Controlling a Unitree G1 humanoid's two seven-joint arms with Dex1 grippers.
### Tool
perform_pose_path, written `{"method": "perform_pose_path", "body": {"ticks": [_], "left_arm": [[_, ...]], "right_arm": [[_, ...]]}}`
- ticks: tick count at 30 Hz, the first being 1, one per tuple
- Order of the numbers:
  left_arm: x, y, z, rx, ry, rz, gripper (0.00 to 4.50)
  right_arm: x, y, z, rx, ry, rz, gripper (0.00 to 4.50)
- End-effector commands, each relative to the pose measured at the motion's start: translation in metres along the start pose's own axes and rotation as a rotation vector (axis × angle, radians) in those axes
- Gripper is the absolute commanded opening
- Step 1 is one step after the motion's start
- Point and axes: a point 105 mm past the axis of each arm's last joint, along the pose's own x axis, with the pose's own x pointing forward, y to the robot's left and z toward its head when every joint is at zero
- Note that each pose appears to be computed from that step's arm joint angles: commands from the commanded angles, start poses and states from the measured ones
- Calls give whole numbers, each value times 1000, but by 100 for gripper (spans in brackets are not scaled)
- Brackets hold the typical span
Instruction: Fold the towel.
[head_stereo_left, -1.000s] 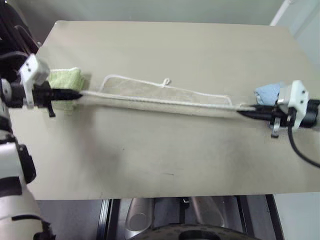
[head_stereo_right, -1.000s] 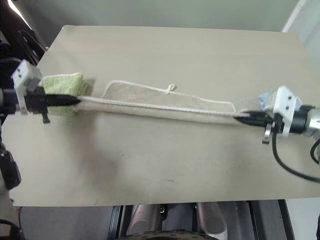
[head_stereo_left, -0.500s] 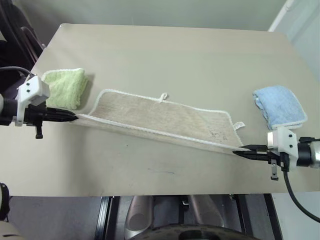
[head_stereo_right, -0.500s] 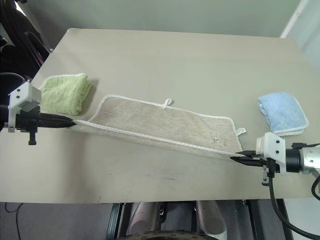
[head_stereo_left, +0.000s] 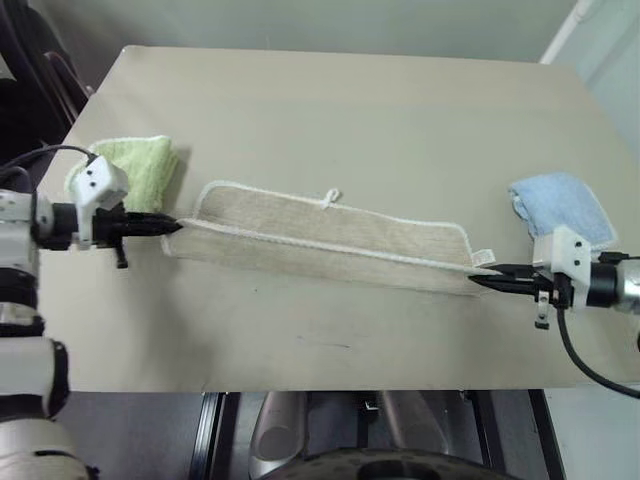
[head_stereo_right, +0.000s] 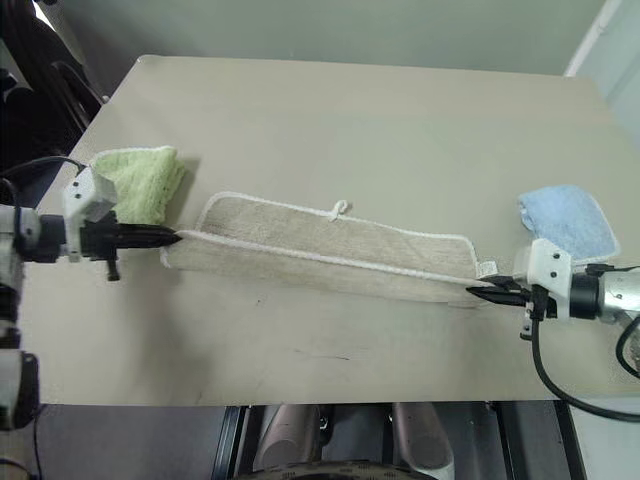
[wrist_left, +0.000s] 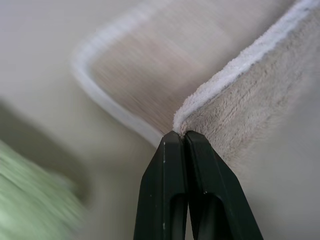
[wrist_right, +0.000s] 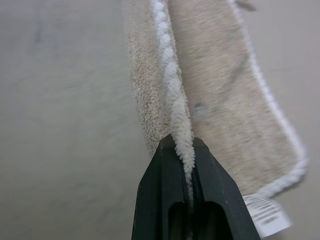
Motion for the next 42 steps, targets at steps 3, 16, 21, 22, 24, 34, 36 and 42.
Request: {"method": "perform_pose_path", "body": {"ticks": [3,16,21,22,24,34,36,42], "left_arm": [[-1,26,19,87,-57,188,2],[24,27,17,69,-14,199,2],[27,32,15,52,-4,249,2],[29,32,16,51,-5,252,2],[34,33,19,54,-12,260,2],[48,29,21,6,-16,231,48],[48,29,21,3,-15,230,94],[44,32,22,-6,-26,254,298]], "right_arm": [[-1,-14,-7,-15,31,-41,0],[18,-50,-10,-18,-10,-182,0],[23,-67,-13,-21,-16,-247,0],[24,-69,-14,-22,-15,-249,0],[28,-71,-18,-39,9,-249,0],[36,-72,-18,6,21,-207,44],[36,-72,-12,24,-13,-201,89],[32,-75,-1,8,-46,-211,285]]}}
